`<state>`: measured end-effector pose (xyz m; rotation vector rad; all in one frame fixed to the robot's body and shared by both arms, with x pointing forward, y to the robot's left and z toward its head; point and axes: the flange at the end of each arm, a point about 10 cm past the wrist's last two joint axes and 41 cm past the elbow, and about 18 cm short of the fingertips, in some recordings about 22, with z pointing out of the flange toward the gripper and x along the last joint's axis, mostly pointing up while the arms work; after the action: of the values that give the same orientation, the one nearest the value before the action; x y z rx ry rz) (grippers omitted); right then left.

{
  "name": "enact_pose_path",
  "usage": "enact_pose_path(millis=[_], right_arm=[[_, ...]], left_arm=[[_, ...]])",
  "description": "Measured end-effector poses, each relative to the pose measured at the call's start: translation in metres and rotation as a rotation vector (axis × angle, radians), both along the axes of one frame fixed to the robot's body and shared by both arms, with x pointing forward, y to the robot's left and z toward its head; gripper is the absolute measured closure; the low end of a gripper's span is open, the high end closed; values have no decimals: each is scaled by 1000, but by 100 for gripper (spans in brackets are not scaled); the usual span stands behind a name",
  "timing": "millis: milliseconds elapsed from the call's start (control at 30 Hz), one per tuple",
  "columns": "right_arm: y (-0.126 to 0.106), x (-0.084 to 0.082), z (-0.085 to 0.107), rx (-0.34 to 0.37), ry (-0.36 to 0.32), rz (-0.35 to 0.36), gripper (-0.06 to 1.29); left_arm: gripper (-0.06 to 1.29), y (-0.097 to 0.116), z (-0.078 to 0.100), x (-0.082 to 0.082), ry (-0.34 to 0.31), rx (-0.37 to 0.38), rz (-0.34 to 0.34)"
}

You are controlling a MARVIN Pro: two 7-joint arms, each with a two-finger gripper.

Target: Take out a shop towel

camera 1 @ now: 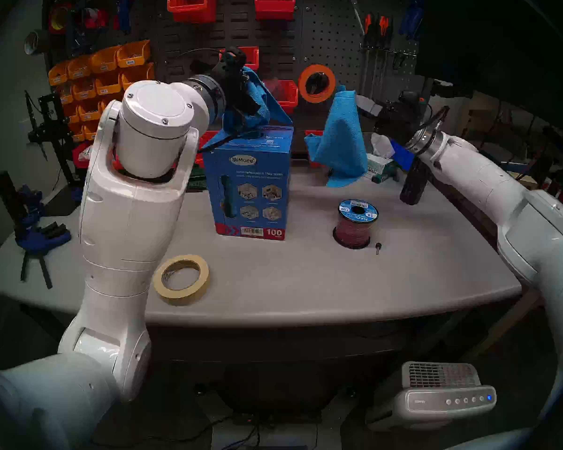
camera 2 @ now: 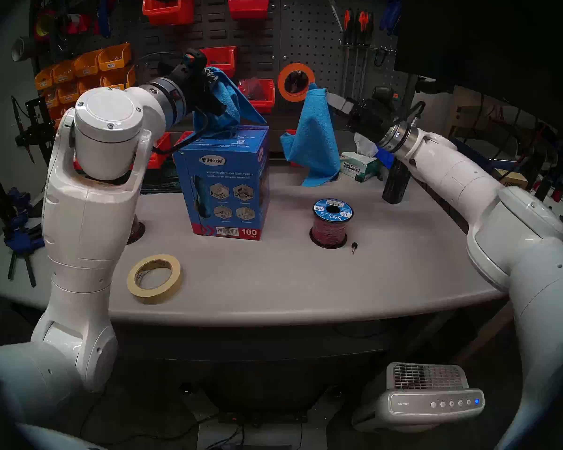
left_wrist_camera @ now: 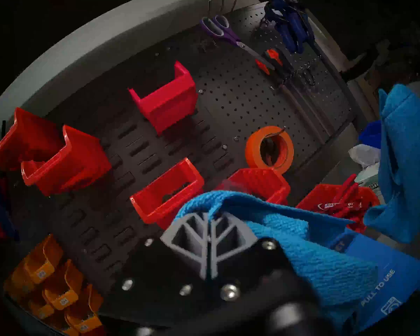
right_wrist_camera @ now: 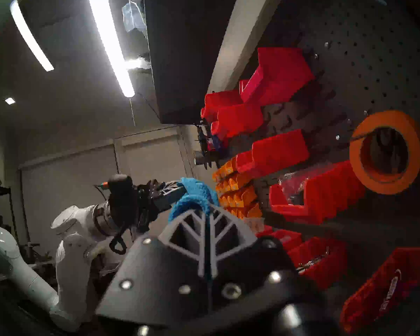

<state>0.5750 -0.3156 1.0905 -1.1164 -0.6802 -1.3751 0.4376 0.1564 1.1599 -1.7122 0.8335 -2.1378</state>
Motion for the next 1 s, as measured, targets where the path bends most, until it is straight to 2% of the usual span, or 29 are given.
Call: enact_pose_path(millis=[133,300,500,633,667,700,767,833,1000], right_arm=[[-7,-4,15,-8,-48,-9,127],[-11,-8,23,-34,-89,-10,127],[-11,-12,19,-96,-112,-10,127],[-13,-13,6,-181,-95,-6,126],[-13,-14,3,-203,-86,-4,122],[-14,-14,0,-225,-75,-3,106],[-17,-15,-4,-271,-51,-1,13],[-19,-15,-3,-293,-40,-2,-1],[-21,-14,16,-306,-43,-2,-1]], left_arm=[[125,5,-9,-3,12,-4,11],[125,6,-18,-7,24,-14,10],[125,3,-23,-14,23,-35,-5],[125,2,-22,-18,13,-45,-13],[125,2,-21,-19,11,-46,-14],[125,2,-21,-19,8,-47,-15],[125,2,-20,-21,6,-51,-16],[125,2,-20,-21,5,-53,-18],[125,2,-22,-22,10,-59,-23]])
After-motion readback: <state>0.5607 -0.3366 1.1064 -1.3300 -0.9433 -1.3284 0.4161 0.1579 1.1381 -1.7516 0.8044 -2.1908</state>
